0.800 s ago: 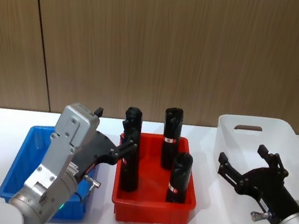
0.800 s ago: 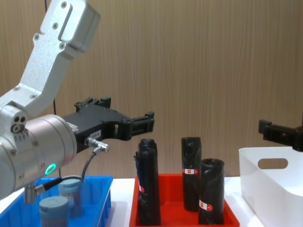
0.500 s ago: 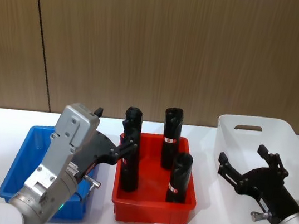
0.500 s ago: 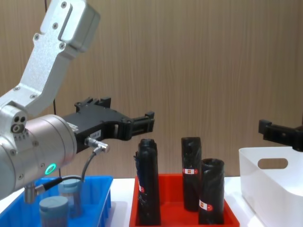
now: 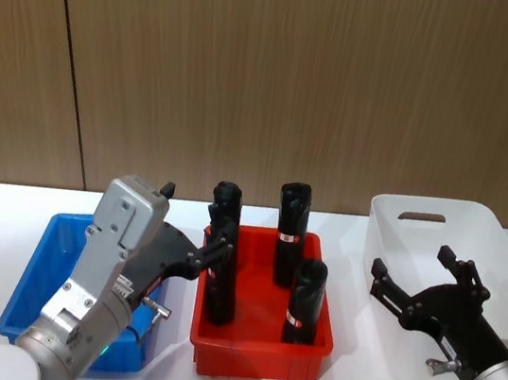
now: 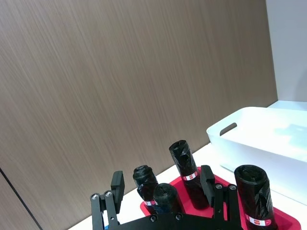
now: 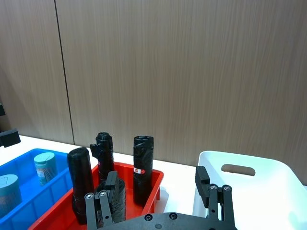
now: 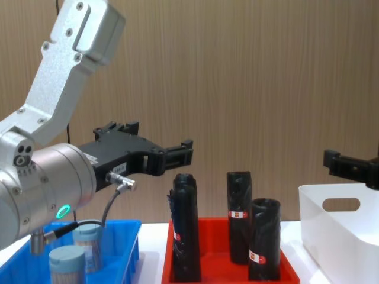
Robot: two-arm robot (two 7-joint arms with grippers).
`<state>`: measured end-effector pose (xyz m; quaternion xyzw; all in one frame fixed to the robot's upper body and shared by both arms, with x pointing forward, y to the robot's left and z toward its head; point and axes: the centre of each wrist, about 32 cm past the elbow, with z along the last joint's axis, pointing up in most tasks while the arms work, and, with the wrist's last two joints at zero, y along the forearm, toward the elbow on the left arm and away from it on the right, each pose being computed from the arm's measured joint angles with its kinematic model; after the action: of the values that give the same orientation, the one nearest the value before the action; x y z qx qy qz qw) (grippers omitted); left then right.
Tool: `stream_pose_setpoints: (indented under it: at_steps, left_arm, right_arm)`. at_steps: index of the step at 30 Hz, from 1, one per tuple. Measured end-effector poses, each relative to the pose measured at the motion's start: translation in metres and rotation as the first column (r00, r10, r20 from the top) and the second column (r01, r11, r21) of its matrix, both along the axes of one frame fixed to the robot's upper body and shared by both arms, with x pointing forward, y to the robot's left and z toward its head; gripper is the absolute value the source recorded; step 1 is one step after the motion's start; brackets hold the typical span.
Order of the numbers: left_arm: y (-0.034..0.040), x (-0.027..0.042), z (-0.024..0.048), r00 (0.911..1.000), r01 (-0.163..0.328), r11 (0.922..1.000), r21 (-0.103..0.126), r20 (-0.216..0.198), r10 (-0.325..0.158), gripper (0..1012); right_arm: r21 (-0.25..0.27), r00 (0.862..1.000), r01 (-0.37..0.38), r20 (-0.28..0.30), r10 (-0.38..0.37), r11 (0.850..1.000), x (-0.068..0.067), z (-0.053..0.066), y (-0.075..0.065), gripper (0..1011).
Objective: Pick the cotton swabs from the blue box and place them into the white box.
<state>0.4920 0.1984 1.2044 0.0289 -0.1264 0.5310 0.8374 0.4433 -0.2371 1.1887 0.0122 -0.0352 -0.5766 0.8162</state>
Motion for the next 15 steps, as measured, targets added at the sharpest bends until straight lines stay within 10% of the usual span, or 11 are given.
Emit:
stream_pose_setpoints:
  at_steps: [15]
  left_arm:
    - [0.0105,0.0061,-0.0021,0.9953,-0.046,0.999,0.001,-0.086,0.046,1004]
  right_arm:
    - [0.0,1.0,0.0,0.0,0.0,1.0,0.0,0.0,0.0,1002]
